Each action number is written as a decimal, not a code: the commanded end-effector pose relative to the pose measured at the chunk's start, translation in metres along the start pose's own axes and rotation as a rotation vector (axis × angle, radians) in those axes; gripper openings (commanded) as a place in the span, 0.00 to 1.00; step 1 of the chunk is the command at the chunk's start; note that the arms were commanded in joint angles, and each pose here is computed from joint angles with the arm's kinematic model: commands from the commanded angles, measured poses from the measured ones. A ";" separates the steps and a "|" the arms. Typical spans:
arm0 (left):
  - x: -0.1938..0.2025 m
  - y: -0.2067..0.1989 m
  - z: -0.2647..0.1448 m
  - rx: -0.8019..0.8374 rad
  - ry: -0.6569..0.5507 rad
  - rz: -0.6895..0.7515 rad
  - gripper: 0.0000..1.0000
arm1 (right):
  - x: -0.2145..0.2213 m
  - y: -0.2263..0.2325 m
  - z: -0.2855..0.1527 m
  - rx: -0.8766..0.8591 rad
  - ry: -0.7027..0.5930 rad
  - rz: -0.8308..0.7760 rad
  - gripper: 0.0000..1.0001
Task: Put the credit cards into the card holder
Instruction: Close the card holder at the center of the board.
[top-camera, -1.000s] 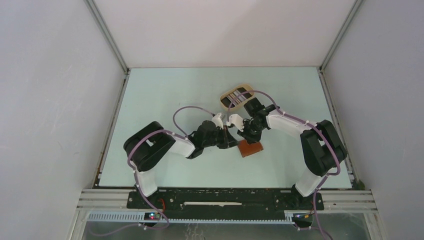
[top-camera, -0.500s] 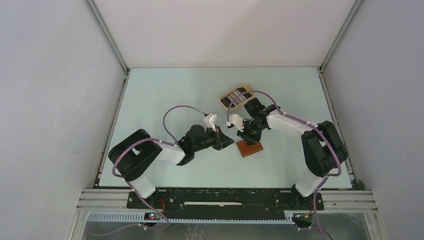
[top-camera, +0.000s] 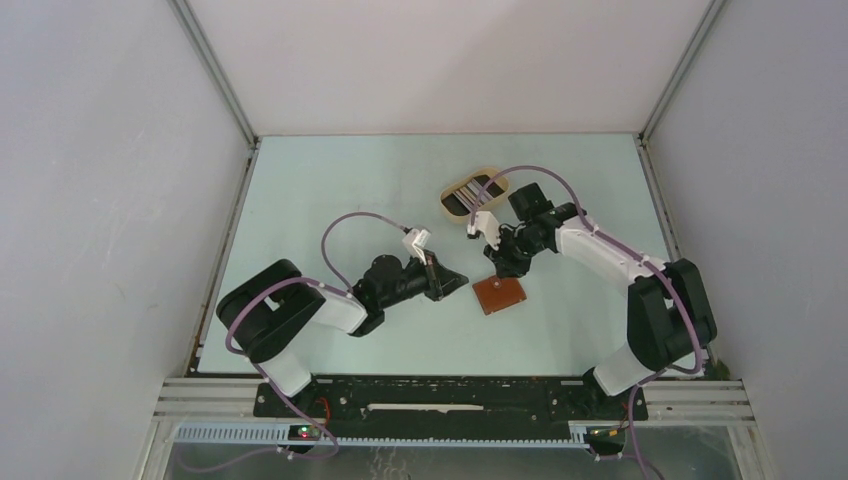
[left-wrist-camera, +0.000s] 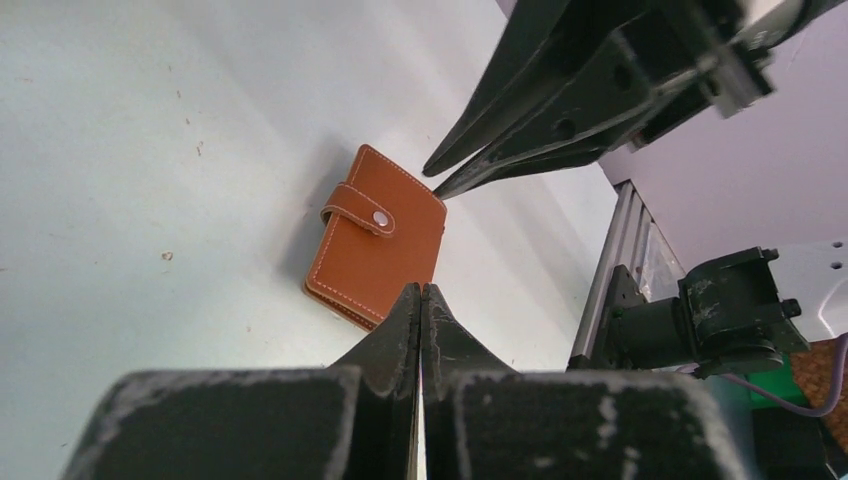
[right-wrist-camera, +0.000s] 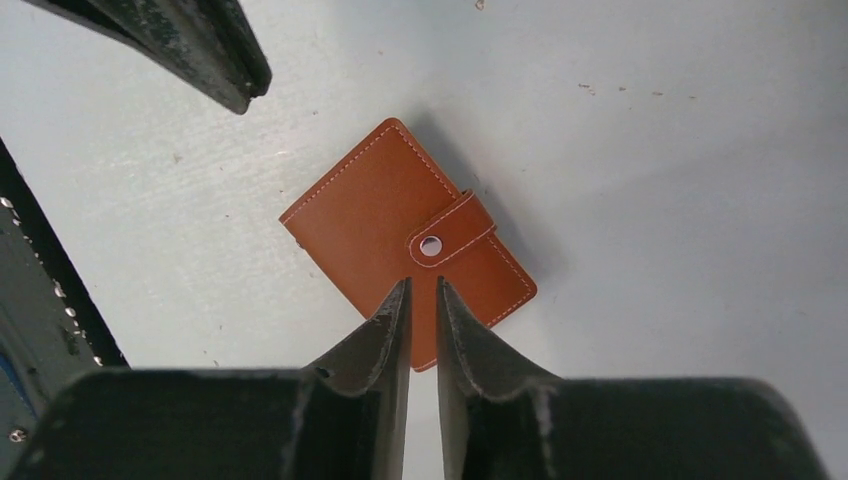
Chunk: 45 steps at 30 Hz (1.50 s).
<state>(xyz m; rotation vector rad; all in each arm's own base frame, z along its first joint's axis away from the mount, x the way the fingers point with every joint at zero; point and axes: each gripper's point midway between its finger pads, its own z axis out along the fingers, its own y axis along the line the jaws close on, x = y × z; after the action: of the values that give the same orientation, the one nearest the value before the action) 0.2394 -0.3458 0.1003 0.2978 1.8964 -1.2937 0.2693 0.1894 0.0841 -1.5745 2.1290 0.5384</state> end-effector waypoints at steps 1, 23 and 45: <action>-0.016 -0.012 -0.003 0.053 -0.067 0.031 0.00 | -0.005 -0.002 0.005 -0.038 -0.001 0.008 0.19; -0.014 -0.010 -0.002 0.050 -0.070 0.016 0.00 | 0.014 -0.007 0.037 -0.049 0.105 0.001 0.14; -0.013 -0.013 -0.002 0.070 -0.066 0.004 0.00 | -0.010 0.001 0.007 -0.044 0.018 -0.028 0.26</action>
<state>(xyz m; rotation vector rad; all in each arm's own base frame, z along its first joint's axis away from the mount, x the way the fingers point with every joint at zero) 0.2421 -0.3492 0.1176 0.2933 1.8189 -1.3296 0.2634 0.1911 0.0383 -1.7005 2.2462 0.5104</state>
